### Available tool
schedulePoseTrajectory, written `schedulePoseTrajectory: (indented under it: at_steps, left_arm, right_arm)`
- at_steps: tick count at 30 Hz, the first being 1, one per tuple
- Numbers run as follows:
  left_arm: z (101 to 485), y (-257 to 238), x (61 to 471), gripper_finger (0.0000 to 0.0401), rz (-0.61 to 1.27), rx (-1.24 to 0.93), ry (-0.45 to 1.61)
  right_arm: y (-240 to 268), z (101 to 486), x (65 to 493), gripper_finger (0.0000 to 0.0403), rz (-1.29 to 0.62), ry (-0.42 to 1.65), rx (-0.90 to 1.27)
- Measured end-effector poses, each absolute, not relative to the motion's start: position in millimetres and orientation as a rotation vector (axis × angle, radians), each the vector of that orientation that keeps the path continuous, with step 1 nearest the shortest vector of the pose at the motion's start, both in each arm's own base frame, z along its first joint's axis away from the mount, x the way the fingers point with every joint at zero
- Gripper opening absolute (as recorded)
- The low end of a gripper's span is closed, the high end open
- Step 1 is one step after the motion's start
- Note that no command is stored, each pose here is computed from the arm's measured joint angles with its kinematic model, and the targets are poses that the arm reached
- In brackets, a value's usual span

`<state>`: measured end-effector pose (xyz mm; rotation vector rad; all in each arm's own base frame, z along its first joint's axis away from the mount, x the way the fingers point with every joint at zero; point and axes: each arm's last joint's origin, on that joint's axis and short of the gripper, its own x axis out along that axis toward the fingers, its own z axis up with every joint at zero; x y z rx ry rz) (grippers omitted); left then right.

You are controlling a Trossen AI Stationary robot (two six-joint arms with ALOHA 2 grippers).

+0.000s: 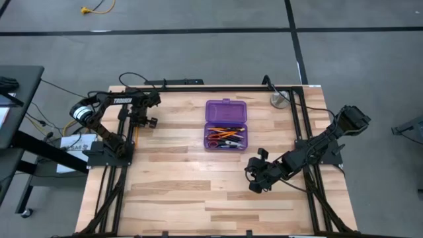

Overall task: Pick & place school supplies into a supply box
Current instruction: Put the orange pencil into the pencil box

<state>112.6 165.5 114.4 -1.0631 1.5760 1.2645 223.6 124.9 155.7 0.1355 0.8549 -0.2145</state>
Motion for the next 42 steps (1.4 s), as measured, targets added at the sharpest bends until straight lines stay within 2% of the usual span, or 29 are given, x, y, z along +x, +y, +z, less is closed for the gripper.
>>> schedulePoseTrajectory:
  at_steps: [16,32,42]
  left_arm:
    - [119.2,153.9,139.7,0.0018,1.146,-0.961,1.622]
    - [127.6,134.3,182.3,0.0017,0.846,-0.924,1.544]
    - [129.1,109.9,205.7,0.0013,0.770,-0.755,1.540]
  right_arm:
    - [125.7,155.5,223.6,0.0000,-0.193,0.868,0.148]
    - [126.9,155.0,223.2,0.0000,-0.153,0.894,0.159]
    - [127.0,155.0,223.1,0.0000,-0.150,0.897,0.159]
